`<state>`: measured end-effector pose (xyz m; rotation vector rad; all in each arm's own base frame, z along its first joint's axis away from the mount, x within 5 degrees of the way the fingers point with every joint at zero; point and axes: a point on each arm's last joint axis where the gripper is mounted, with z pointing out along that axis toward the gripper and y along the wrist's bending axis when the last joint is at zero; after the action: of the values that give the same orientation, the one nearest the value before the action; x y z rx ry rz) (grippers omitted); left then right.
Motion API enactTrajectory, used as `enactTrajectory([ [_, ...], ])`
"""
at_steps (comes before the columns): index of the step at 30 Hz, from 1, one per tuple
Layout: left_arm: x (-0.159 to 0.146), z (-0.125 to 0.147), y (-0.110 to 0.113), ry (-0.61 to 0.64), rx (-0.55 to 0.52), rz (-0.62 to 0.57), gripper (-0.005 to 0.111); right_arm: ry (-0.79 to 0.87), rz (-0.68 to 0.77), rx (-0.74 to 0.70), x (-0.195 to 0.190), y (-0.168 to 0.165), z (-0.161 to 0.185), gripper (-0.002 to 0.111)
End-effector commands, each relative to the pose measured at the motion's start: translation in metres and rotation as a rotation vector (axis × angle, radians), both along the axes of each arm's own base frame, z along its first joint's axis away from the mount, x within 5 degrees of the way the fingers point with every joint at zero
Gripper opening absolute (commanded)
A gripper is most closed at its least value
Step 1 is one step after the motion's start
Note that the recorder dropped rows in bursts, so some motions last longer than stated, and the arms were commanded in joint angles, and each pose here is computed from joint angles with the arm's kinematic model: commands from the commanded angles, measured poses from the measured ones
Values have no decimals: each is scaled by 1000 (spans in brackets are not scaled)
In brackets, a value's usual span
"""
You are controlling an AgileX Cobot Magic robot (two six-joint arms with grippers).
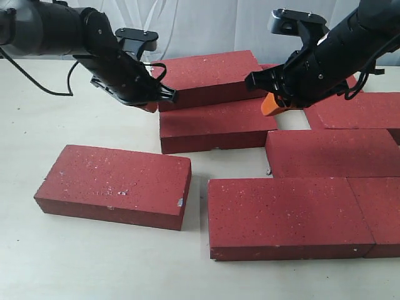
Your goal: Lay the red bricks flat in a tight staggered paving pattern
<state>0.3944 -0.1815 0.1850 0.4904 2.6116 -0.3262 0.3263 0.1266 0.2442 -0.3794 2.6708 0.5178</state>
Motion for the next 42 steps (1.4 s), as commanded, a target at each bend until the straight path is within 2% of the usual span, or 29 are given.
enactTrajectory([
  [1,-1,10,-11,-17,-29,-3,0,-34,-4,-9,2,-3,5,-1],
  [7,9,14,-15,-114,-94,42,0,-37,-5,-9,3,-3,5,-1],
  [15,16,-8,-17,-121,-91,58,0,-41,-7,-8,3,-3,5,-1],
  [26,29,2,-18,-289,-134,89,0,-49,-12,-7,4,-3,5,-1],
  [31,29,4,-15,-292,-132,92,0,-48,-14,-3,4,-3,5,-1],
  [37,24,28,-3,-278,-126,93,0,-48,-16,1,4,-2,5,-1],
  [42,17,31,9,-201,-42,50,0,-46,-16,2,4,-2,5,-1],
])
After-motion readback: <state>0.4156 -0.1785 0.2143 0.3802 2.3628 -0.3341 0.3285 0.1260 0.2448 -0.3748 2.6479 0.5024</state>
